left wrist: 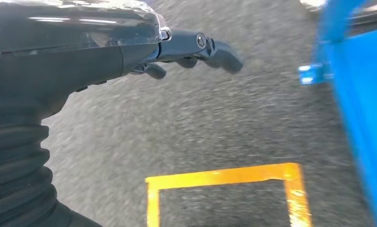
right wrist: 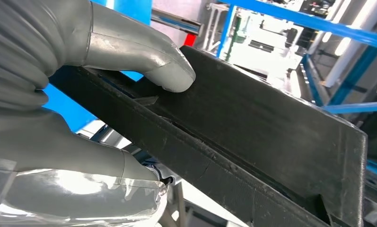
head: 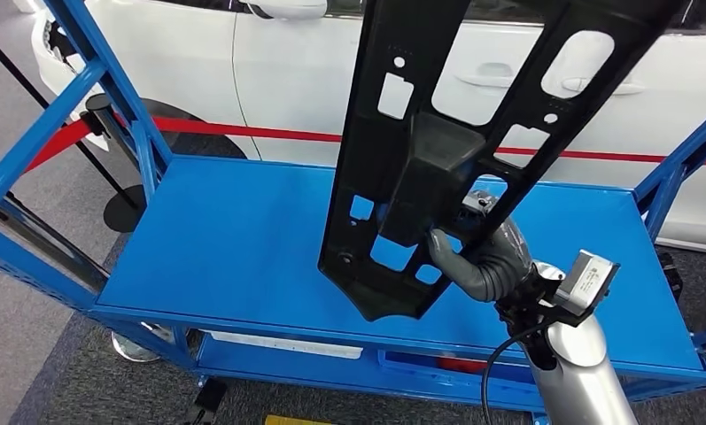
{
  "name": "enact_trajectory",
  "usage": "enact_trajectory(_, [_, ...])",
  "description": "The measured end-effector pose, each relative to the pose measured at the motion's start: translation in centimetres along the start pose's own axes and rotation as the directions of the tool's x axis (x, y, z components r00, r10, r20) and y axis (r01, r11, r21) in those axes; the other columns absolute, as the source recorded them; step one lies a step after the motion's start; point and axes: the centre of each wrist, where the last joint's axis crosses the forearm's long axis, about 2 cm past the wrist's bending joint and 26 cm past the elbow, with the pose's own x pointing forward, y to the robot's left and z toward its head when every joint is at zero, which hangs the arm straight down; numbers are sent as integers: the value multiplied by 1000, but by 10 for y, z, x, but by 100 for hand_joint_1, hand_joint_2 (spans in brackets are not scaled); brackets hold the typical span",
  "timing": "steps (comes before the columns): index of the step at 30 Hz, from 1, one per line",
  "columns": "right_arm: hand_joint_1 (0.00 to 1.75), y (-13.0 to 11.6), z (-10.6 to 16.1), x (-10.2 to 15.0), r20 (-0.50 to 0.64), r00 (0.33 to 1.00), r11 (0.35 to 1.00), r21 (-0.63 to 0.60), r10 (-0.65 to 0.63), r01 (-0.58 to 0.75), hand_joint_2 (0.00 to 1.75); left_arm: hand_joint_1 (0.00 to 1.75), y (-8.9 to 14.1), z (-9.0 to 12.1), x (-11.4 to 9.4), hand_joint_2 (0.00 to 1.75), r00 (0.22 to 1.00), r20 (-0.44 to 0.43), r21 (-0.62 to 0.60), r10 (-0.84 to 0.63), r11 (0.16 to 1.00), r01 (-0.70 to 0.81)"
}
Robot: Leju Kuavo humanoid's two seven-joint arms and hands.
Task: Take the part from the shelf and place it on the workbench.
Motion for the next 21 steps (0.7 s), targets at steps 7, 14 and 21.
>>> enact_trajectory(7, [175, 1, 1, -3, -21, 1000, 1000, -7, -16, 16, 175, 0, 0, 0, -2, 175, 998, -47, -12, 32, 999, -33])
enact_trajectory(14, [175, 1, 1, -4, -31, 999, 1000, -9, -21, 21, 175, 0, 0, 0, -3, 175, 998, -52, -15, 45, 999, -46])
enact_trajectory(21, [175, 1, 0, -4, -30, 999, 1000, -15, -23, 22, 175, 0, 0, 1, -4, 175, 998, -52, -30, 37, 999, -39])
